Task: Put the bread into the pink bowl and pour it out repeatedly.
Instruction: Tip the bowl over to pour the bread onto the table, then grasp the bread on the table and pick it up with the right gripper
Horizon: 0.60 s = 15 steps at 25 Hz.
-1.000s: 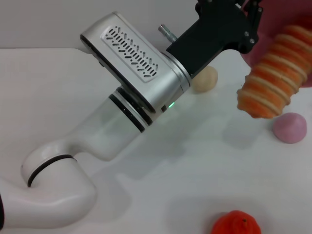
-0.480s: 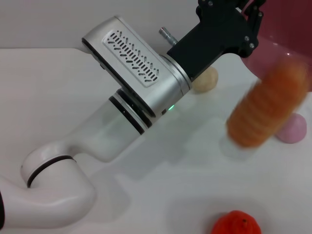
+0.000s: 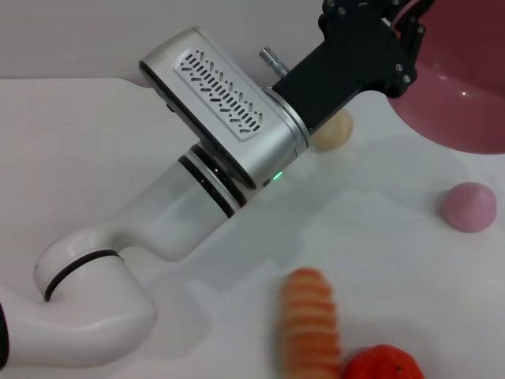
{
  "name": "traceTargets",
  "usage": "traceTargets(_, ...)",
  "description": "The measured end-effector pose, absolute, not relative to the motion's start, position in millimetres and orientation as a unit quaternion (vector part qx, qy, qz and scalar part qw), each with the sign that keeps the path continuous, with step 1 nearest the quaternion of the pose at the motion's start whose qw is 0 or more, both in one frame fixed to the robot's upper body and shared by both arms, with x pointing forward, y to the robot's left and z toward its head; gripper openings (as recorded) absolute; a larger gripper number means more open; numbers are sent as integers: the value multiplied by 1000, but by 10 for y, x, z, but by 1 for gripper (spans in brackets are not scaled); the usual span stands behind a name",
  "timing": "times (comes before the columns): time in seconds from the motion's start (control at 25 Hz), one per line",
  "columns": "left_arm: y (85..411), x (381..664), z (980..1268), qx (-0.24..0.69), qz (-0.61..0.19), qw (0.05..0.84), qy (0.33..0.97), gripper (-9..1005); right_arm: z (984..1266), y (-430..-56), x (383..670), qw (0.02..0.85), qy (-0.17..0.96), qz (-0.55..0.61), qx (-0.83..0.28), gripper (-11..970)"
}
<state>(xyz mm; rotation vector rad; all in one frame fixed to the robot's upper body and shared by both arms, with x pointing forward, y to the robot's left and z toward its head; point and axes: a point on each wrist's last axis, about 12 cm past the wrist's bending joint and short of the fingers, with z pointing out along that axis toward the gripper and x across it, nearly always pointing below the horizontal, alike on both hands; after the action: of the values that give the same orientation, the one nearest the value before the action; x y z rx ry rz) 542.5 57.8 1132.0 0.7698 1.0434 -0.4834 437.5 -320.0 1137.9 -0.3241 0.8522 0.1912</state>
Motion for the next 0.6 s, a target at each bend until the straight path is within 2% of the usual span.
traceTargets(0.36,499,5488,11337,367,-219,753,501,41,11365,-3199,4380,892,414,94,-157,436)
traceTargets(0.6,497,5680,11430,362,-199,748,520,42,11348,-3199,4372,890,417,94,-156,436)
